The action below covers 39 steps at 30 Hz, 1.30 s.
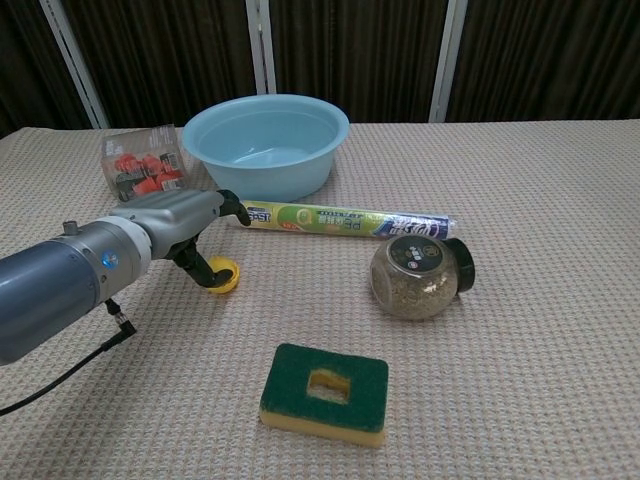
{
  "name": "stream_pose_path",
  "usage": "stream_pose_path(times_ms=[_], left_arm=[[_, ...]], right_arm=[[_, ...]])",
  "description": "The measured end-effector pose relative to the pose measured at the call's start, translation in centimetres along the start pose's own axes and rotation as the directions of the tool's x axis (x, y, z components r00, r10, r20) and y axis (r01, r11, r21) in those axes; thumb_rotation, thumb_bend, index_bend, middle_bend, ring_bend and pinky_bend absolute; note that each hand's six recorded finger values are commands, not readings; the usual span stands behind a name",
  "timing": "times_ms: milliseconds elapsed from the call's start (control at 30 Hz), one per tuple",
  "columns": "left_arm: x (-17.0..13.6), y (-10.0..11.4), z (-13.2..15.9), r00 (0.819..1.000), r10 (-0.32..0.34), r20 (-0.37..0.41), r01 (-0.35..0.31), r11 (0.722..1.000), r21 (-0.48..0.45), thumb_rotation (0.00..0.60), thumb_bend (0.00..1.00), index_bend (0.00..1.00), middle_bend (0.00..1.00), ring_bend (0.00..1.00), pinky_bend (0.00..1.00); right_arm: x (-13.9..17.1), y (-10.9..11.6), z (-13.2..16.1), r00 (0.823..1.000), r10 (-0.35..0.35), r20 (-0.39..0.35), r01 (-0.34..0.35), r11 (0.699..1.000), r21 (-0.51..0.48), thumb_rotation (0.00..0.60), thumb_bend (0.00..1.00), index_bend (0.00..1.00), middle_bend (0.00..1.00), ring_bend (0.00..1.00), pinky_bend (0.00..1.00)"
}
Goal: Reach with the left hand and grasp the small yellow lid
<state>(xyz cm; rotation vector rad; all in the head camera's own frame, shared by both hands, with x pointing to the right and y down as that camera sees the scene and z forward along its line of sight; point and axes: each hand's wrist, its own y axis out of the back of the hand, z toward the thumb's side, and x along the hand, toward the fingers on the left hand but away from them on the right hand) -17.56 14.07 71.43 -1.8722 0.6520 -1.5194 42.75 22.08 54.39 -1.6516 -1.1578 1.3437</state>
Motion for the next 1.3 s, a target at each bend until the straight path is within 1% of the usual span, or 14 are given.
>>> stream_pose_path(times_ms=[200,267,333,433,600,700,833,967,1100,1200,1300], left_arm=[[-0.6,1.3,0.4,0.999,0.036,0.027,-0.035,0.999,-0.023,0.6,0.36,0.1,0.0,0.0,0.0],[-1.1,1.8,0.3,0.998,0.053,0.037,-0.052,0.998,-0.037,0.6,0.33,0.08,0.0,0.0,0.0],[-1.9,2.6,0.0,0.996,0.08,0.049,-0.078,0.996,-0.048,0.6,0.25,0.05,0.0,0.0,0.0],[-3.6,4.0,-1.1,0.99,0.127,0.065,-0.124,0.991,-0.047,0.6,0.2,0.02,0.0,0.0,0.0],[-7.6,5.9,-5.4,0.979,0.193,0.059,-0.194,0.981,-0.004,0.6,0.19,0.0,0.0,0.0,0.0],[-10.5,6.5,-8.4,0.976,0.214,0.039,-0.214,0.977,0.012,0.6,0.19,0.0,0.0,0.0,0.0],[-14.3,6.8,-12.0,0.973,0.23,0.009,-0.231,0.973,0.02,0.6,0.19,0.0,0.0,0.0,0.0],[-17.6,6.6,-14.7,0.967,0.254,-0.024,-0.254,0.967,-0.007,0.6,0.19,0.0,0.0,0.0,0.0],[-20.8,5.6,-17.8,0.963,0.258,-0.08,-0.261,0.965,-0.027,0.6,0.18,0.0,0.0,0.0,0.0],[-22.8,5.0,-19.7,0.96,0.261,-0.098,-0.264,0.964,-0.018,0.6,0.18,0.0,0.0,0.0,0.0],[-23.8,4.9,-20.7,0.957,0.27,-0.108,-0.274,0.962,-0.021,0.6,0.18,0.0,0.0,0.0,0.0]], right_arm=[[0.0,-0.1,-0.1,1.0,0.004,0.004,-0.004,1.0,0.005,0.6,0.05,0.01,0.0,0.0,0.03],[0.0,-0.1,-0.2,1.0,0.006,0.004,-0.006,1.0,0.008,0.6,0.05,0.01,0.0,0.0,0.03],[0.0,-0.1,-0.2,1.0,0.007,0.004,-0.007,1.0,0.011,0.6,0.04,0.01,0.0,0.0,0.03],[0.0,-0.2,-0.2,1.0,0.011,0.005,-0.011,1.0,0.015,0.6,0.04,0.01,0.0,0.0,0.03],[0.0,-0.3,-0.2,1.0,0.018,0.007,-0.018,0.999,0.031,0.6,0.04,0.01,0.0,0.0,0.03],[0.0,-0.3,-0.2,1.0,0.017,0.006,-0.017,0.999,0.045,0.6,0.04,0.01,0.0,0.0,0.03],[0.1,-0.5,-0.1,1.0,0.019,0.007,-0.02,0.998,0.054,0.6,0.04,0.01,0.0,0.0,0.03],[0.3,-0.6,-0.1,1.0,0.022,0.01,-0.022,0.997,0.072,0.6,0.05,0.01,0.0,0.0,0.03],[0.3,-0.6,-0.1,1.0,0.018,0.009,-0.019,0.997,0.08,0.6,0.05,0.01,0.0,0.0,0.03],[0.3,-0.7,-0.1,1.0,0.019,0.009,-0.02,0.996,0.083,0.6,0.05,0.01,0.0,0.0,0.03],[0.3,-0.7,-0.2,1.0,0.019,0.009,-0.02,0.996,0.09,0.6,0.05,0.01,0.0,0.0,0.03]])
